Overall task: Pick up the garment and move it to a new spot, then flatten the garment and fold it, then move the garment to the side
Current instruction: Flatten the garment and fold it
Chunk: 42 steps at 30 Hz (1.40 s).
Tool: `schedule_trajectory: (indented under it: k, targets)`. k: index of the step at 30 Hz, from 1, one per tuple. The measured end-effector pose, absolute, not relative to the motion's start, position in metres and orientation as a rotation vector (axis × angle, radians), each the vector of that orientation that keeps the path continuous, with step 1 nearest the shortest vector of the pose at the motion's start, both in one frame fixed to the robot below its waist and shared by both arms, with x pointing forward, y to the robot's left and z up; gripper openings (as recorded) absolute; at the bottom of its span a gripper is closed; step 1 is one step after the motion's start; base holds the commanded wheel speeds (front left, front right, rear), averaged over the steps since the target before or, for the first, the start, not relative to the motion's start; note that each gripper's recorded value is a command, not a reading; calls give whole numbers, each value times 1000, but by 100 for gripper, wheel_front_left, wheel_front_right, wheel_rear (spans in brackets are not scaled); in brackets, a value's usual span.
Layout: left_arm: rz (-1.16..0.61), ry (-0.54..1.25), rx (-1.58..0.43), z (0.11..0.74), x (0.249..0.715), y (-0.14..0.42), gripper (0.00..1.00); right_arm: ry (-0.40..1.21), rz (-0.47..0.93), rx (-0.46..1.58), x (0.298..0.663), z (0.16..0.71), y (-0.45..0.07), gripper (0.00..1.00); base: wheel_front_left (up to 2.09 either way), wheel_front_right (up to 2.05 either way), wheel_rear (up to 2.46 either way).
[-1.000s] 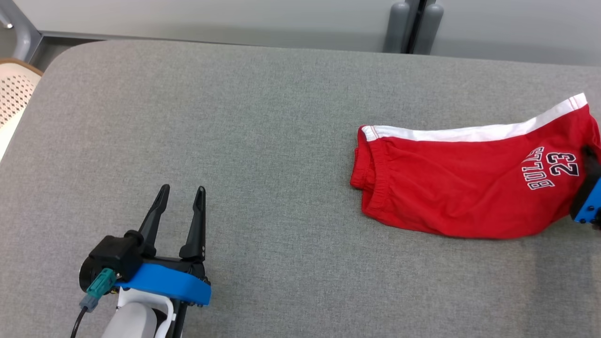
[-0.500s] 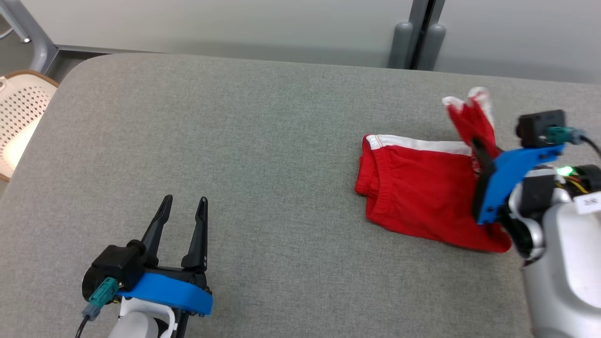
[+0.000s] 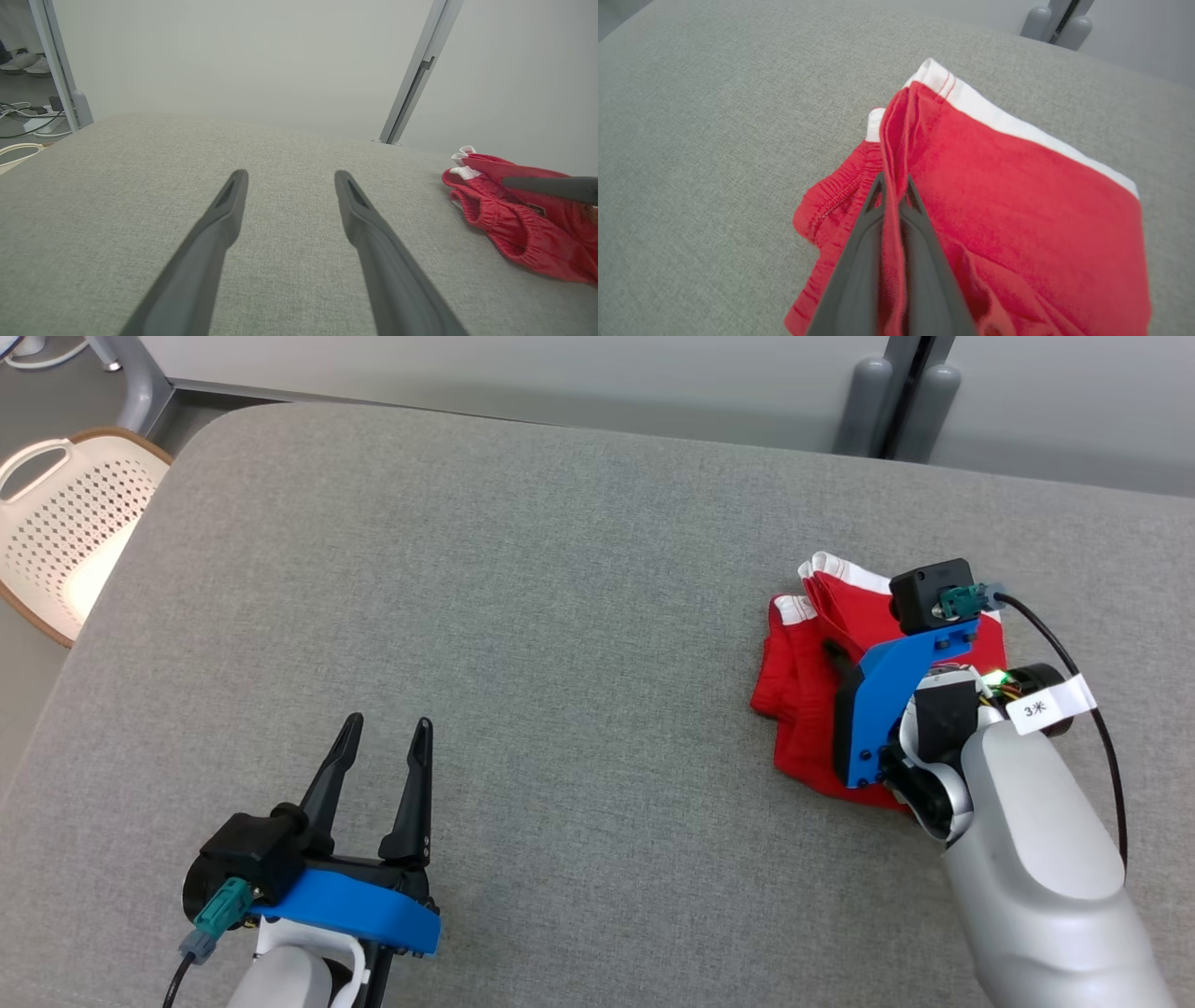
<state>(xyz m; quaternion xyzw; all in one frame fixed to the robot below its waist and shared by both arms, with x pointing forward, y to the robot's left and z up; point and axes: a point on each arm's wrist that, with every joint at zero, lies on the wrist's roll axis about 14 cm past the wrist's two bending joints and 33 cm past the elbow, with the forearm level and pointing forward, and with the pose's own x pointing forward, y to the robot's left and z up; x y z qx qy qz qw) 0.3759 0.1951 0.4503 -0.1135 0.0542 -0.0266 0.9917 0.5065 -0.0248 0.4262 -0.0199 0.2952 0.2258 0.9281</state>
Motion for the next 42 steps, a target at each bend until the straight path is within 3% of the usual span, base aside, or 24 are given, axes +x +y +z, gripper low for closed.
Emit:
schedule_trajectory:
  k: [1,8,14,20,24,28,29,30,31,32,42]
  targets:
    - [-48,109,-227,450,375,197,100,612,472,-33,506,424,-21,100,0,0,0]
    - [-37,101,-230,453,374,200,100,583,607,170,492,446,23,100,0,0,0]
    - [-52,89,-230,456,376,197,100,399,641,242,495,504,24,100,0,0,0]
    - [-82,79,-228,459,379,187,100,301,450,144,507,514,-58,100,0,0,0]
    - [-99,81,-223,458,381,183,100,313,290,25,511,499,-122,100,0,0,0]
    - [-102,86,-221,457,382,182,100,358,206,-31,509,477,-152,100,0,0,0]
    - [-102,88,-220,456,383,182,100,365,196,-40,509,473,-156,88,0,0,0]
    - [-101,88,-219,456,383,183,100,369,188,-42,509,469,-159,40,0,0,0]
    - [-99,88,-219,456,384,184,100,378,187,-48,508,464,-160,9,0,0,0]
    - [-98,88,-220,456,384,184,100,390,191,-62,507,459,-159,0,0,0,0]
    - [-88,97,-216,453,383,188,100,490,352,-85,487,418,-98,0,0,0,0]
